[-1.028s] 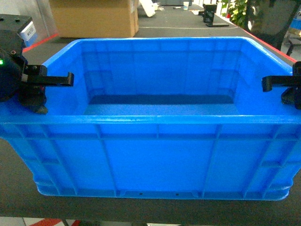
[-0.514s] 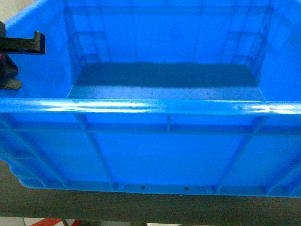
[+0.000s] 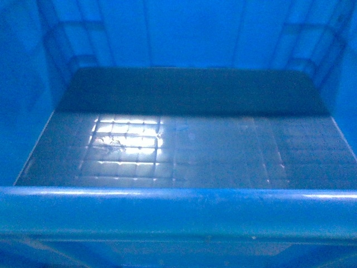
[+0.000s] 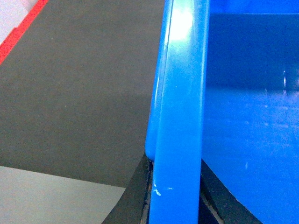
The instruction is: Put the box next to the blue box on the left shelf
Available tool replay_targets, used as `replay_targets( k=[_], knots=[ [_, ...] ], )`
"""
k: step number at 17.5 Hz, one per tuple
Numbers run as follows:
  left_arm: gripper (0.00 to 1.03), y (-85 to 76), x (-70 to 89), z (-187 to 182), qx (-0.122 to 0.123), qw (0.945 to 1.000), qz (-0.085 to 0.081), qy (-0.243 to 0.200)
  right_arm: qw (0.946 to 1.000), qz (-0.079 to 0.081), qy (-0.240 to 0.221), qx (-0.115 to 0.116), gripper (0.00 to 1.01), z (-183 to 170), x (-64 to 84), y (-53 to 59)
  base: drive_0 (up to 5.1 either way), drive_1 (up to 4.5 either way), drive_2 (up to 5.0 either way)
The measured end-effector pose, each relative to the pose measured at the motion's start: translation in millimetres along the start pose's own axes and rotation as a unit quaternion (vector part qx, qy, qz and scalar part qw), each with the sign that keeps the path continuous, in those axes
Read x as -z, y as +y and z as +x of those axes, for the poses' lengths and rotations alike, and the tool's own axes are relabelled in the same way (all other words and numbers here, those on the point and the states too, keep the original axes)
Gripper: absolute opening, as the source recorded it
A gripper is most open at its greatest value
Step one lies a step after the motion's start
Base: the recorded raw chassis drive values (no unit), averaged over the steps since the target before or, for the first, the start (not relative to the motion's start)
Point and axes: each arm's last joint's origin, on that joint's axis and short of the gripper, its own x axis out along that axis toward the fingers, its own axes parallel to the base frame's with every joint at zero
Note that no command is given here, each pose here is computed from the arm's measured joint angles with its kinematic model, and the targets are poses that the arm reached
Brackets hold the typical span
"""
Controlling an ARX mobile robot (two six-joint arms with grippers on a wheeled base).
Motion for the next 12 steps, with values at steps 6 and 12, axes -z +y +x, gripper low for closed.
replay_targets(
  k=[6,12],
  knots=[
    [0.15,0.7,1.5,-5.0,0.002,0.9998,-0.004,-0.018,0.9999,0.002,-0.014,0.001,0.10,-5.7,0.0,-1.1,0.0,0.00,0.0],
    [0.15,0.2,2.3,-3.7,0.000,0.9999,-0.001,-0.014,1.0000,-0.001,-0.007,0.002,0.10,-3.9,2.2,-0.9,0.0,0.00,0.0]
  ],
)
